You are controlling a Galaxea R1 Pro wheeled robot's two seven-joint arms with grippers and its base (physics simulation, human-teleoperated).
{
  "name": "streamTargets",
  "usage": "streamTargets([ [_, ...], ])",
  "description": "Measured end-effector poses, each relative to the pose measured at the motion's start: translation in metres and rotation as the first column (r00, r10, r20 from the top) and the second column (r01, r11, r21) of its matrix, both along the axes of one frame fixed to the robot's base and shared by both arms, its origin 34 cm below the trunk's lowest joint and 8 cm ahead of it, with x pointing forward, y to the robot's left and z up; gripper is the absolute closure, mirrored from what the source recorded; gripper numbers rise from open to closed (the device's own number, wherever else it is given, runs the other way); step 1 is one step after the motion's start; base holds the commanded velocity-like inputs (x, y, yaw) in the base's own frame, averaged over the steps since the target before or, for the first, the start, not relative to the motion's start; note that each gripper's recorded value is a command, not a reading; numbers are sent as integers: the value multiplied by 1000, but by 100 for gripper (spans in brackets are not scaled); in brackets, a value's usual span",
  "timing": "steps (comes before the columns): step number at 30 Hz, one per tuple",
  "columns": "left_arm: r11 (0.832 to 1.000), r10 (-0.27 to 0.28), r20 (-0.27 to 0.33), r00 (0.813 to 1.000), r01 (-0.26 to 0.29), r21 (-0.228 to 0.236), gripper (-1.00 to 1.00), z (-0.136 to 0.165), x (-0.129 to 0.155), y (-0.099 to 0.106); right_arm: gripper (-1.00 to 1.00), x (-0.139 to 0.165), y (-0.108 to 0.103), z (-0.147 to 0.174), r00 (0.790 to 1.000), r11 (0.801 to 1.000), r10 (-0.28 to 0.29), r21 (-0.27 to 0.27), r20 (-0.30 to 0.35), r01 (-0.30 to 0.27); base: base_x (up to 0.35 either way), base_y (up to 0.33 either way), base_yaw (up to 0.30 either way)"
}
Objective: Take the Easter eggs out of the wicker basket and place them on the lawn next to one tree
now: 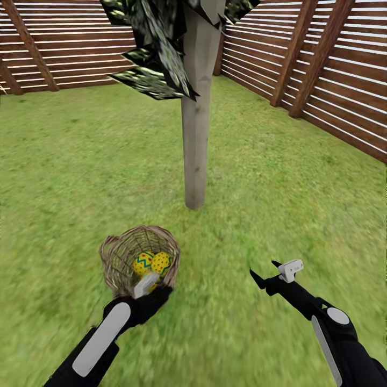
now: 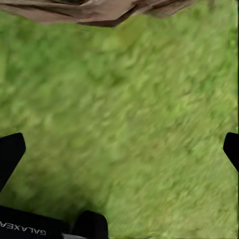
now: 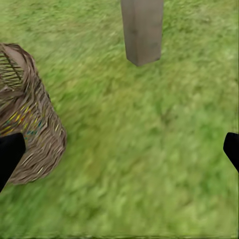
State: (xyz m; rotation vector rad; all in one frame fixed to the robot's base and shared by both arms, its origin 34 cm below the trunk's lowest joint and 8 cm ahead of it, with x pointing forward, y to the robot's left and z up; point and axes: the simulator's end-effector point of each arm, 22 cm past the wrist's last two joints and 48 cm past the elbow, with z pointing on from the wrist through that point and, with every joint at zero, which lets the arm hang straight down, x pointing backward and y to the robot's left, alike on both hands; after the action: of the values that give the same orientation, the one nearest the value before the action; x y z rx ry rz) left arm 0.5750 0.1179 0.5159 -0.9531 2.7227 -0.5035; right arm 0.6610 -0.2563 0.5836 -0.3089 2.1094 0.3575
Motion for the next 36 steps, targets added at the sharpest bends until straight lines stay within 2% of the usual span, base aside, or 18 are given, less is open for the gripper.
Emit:
streamTargets([
  [1, 998, -48, 38, 998, 49, -26, -100, 4, 3, -12, -100, 0, 0, 0, 1000, 1000, 1, -1, 0, -1, -159, 0, 0],
  [4, 990, -120, 141, 983, 129, -57, -100, 15, 14, -30, -100, 0, 1, 0, 1000, 1000, 3, -1, 0, -3, -50, 0, 0],
  [9, 976, -145, 231, 962, 178, -127, -100, 28, 25, -50, -100, -1, 1, 0, 1000, 1000, 3, -1, -1, -3, -6, 0, 0],
  [12, 969, -148, 260, 954, 193, -157, -100, 33, 27, -57, -100, -1, 1, 0, 1000, 1000, 4, 0, -1, -4, 0, 0, 0],
  [17, 965, -153, 265, 952, 201, -167, -100, 33, 26, -61, -100, -1, 4, 0, 1000, 1000, 11, 3, -2, -11, 0, 0, 0],
  [20, 954, -196, 262, 945, 246, -173, -100, 32, 14, -77, -100, -1, 3, 0, 1000, 1000, 9, 6, -2, -9, 0, 0, 0],
  [24, 939, -219, 284, 933, 281, -197, -100, 37, 9, -89, -100, -1, 3, 0, 1000, 1000, 8, 8, -6, -8, 0, 0, 0],
  [25, 934, -225, 302, 927, 293, -206, -100, 39, 10, -90, -100, -1, 3, 0, 1000, 1000, 8, 8, -7, -8, 0, 0, 0],
  [28, 897, -278, 419, 864, 389, -208, -100, 49, 16, -84, -100, -2, 4, -1, 1000, 1000, 9, 9, -8, -9, 0, 0, 0],
  [31, 867, -314, 485, 816, 455, -204, -100, 57, 16, -75, -100, -2, 4, 0, 1000, 1000, 10, 9, -8, -10, 0, 0, 0],
  [33, 847, -320, 517, 794, 485, -220, -100, 63, 15, -74, -100, -2, 5, -1, 1000, 1000, 11, 10, -8, -11, 0, 0, 0],
  [36, 830, -322, 541, 777, 507, -234, -100, 68, 13, -74, -100, -2, 5, -1, 1000, 1000, 11, 10, -9, -11, 0, 0, 0],
])
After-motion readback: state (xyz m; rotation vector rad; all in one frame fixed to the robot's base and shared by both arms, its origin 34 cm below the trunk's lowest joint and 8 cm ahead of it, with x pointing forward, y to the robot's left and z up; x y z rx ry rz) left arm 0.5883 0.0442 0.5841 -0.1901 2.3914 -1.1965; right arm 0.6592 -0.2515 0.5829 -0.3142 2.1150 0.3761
